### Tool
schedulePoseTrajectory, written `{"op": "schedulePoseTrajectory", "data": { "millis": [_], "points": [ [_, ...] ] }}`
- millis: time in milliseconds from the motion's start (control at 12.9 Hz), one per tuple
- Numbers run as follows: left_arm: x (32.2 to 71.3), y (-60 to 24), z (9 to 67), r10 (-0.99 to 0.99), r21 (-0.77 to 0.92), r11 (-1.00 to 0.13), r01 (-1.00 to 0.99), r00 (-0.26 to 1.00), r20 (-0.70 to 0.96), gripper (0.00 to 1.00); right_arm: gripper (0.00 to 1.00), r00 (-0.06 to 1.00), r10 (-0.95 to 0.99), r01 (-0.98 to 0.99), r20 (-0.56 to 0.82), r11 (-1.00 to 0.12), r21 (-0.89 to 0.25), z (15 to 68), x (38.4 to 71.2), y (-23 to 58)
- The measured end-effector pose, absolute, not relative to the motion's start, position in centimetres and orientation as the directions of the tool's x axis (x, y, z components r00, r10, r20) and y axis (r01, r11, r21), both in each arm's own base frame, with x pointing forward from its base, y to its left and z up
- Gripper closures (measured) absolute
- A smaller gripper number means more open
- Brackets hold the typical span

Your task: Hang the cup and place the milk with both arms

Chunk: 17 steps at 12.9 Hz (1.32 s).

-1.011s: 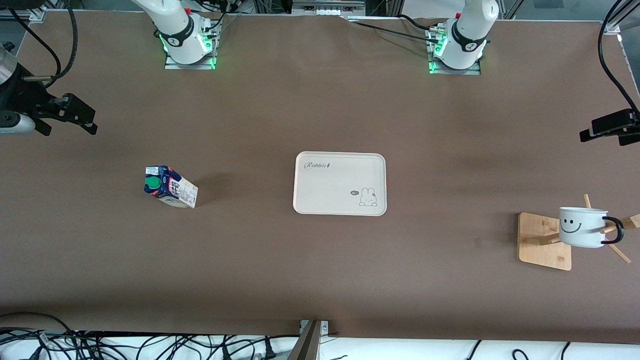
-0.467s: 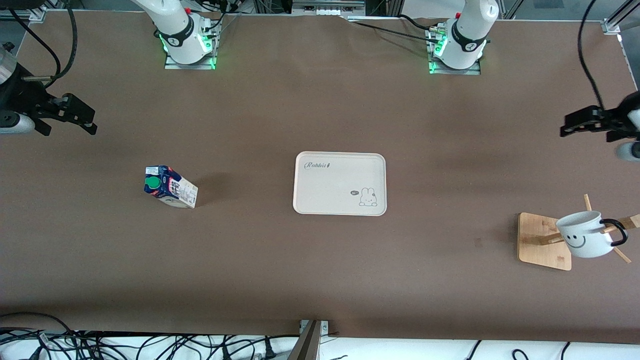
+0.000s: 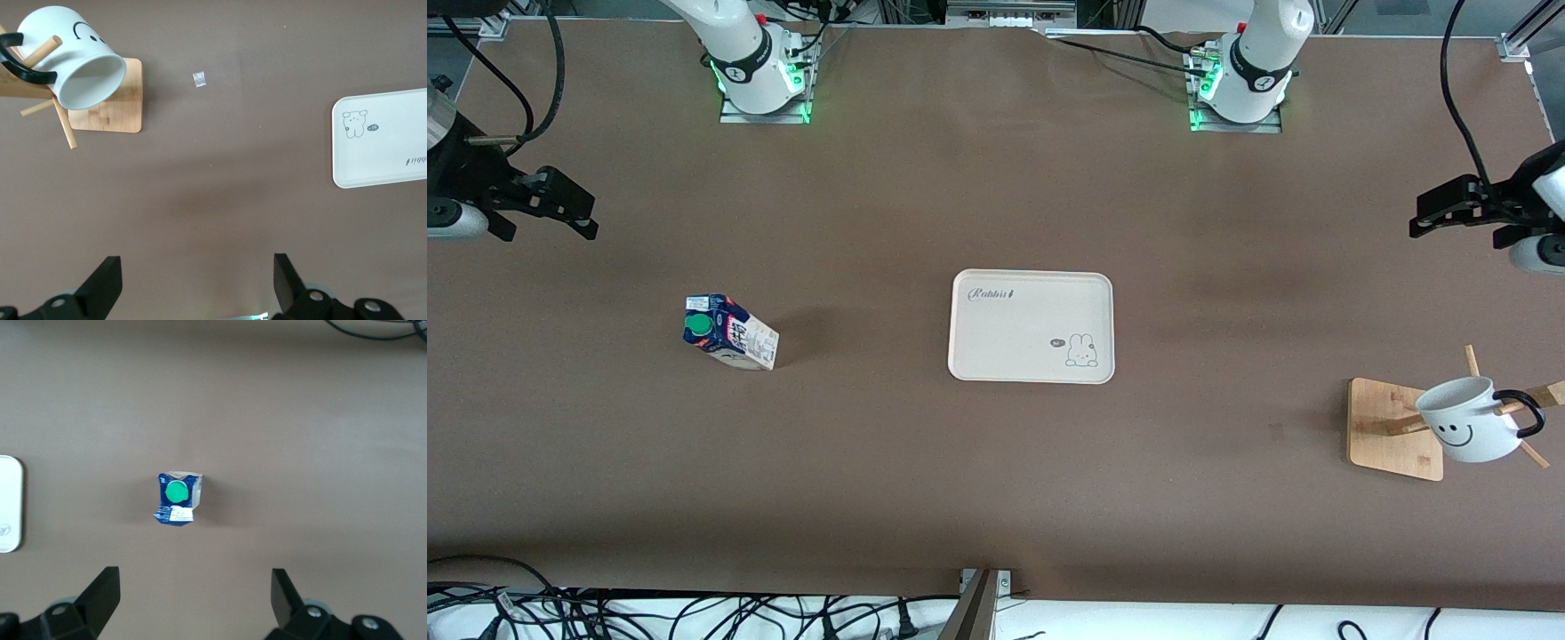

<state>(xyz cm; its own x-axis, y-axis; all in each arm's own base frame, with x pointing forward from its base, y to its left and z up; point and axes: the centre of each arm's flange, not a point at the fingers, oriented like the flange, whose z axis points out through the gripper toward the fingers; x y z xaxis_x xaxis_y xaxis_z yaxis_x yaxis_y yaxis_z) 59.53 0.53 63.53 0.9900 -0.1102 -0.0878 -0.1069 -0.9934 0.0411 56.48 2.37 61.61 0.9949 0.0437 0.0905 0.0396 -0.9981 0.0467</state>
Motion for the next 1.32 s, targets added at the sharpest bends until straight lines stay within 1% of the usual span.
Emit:
{"op": "schedulePoseTrajectory", "data": {
  "millis": [233,389,622,856,1322],
  "points": [
    [58.3,0.6,63.2,-0.054,0.044,-0.998,-0.052,0.998,-0.044,0.0,0.0,0.995,0.048,0.042,0.091,-0.997,0.066,61.4,56.7,2.3],
    [57.1,0.1,63.2,-0.001,0.046,-0.999,0.001,0.999,-0.052,0.0,0.0,0.994,0.05,0.044,0.099,-0.997,0.067,61.3,56.9,2.4],
    [56.5,2.6,62.8,0.047,0.041,-0.998,0.05,0.997,-0.063,0.0,0.0,0.993,0.052,0.045,0.101,-0.997,0.067,61.2,57.0,2.5],
    [56.5,2.9,62.4,-0.004,0.044,-0.999,-0.001,0.998,-0.07,0.0,0.0,0.993,0.052,0.045,0.102,-0.997,0.066,61.2,57.0,2.5],
    [56.1,2.9,62.4,-0.008,0.032,-0.999,-0.005,0.996,-0.092,0.0,0.0,0.994,0.05,0.046,0.097,-0.998,0.036,60.9,57.1,3.0]
  ]
}}
